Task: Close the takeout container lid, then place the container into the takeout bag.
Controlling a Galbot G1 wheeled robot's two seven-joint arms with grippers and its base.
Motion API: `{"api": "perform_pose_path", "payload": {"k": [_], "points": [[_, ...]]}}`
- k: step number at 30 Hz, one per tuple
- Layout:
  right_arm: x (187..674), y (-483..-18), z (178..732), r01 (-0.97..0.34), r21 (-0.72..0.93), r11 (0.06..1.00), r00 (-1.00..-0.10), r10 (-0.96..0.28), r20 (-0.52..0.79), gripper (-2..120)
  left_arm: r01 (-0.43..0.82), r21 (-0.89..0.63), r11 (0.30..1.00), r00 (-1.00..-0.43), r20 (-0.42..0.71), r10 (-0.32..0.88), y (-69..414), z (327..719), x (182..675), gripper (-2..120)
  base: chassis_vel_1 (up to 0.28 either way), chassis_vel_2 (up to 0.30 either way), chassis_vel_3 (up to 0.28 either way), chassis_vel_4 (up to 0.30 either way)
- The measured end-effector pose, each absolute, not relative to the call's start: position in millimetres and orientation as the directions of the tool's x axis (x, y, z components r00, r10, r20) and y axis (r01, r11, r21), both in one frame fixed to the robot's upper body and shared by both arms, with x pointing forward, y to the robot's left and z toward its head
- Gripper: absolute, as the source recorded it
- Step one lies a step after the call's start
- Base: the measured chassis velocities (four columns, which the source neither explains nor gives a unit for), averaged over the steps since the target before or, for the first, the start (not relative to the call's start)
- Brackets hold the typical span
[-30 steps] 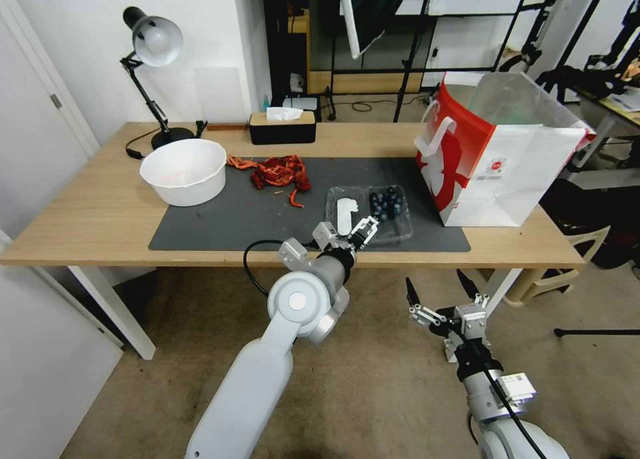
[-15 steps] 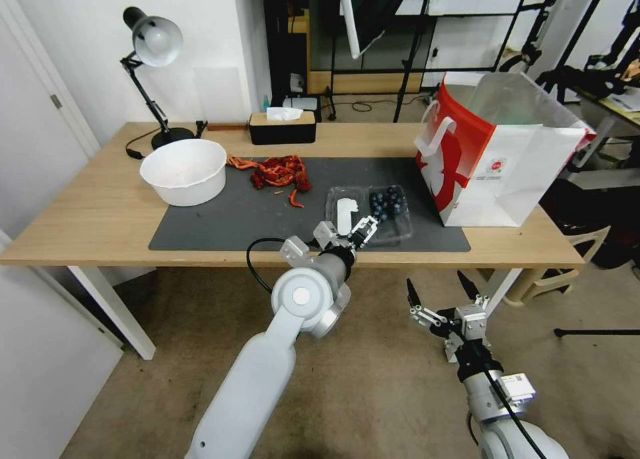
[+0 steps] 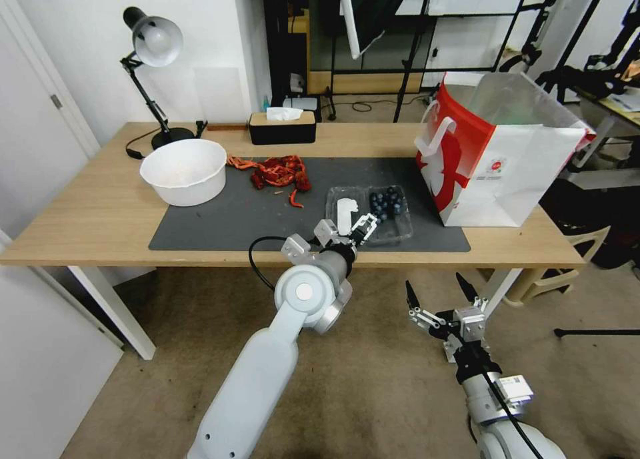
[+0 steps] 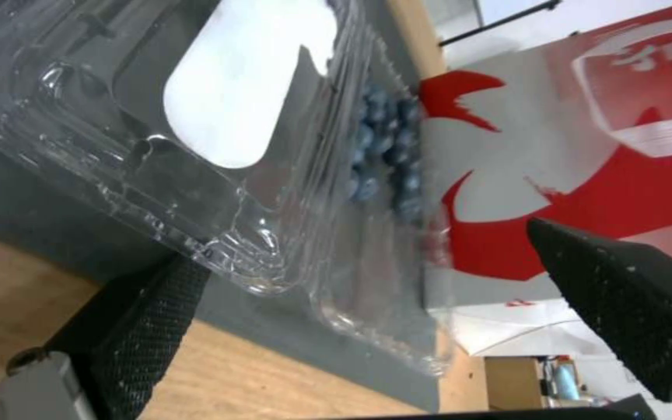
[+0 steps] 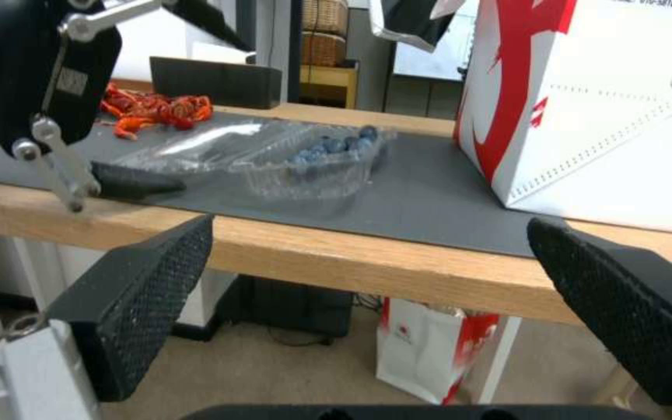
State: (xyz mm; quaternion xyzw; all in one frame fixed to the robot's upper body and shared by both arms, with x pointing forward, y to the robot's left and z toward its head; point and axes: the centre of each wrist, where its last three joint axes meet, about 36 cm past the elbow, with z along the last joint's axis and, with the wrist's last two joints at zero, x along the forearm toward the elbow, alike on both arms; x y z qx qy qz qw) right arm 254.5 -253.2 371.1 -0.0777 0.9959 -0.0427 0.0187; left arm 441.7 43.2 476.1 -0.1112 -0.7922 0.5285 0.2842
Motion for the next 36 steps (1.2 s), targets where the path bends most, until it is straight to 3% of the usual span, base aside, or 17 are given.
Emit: {"api": "perform_pose_path", "payload": {"k": [9,12,15,18,29,36], "points": [[252.1,-252.9,370.3,-0.157,-0.089,0.984,-0.987,-0.16,-0.026,100,0.04,-0.898,0.438,-0.845,0.204,0.495,46.0,469.9,429.5,100,0.0,0.0,0.0,0.0],[251.5,-252.9,370.7,-0.158,-0.089,0.983,-0.987,-0.16,-0.027,100,0.113,-0.87,0.48,-0.86,0.156,0.485,45.9,465.3,426.2,100,0.0,0.0,0.0,0.0],[250.4,-252.9,371.6,-0.159,-0.09,0.983,-0.986,-0.162,-0.028,100,0.204,-0.791,0.576,-0.893,0.091,0.442,45.4,452.5,426.2,100,0.0,0.0,0.0,0.0],[250.0,-252.9,371.9,-0.16,-0.091,0.983,-0.986,-0.163,-0.029,100,0.227,-0.771,0.596,-0.9,0.068,0.431,44.8,449.4,427.0,100,0.0,0.0,0.0,0.0],[248.2,-252.7,374.8,-0.163,-0.093,0.982,-0.985,-0.167,-0.034,100,0.3,-0.783,0.545,-0.883,-0.013,0.468,36.6,458.2,427.8,100,0.0,0.0,0.0,0.0],[248.7,-253.4,375.4,-0.166,-0.099,0.981,-0.985,-0.17,-0.037,100,0.44,-0.764,0.472,-0.805,-0.102,0.585,31.2,455.5,429.5,100,0.0,0.0,0.0,0.0]]}}
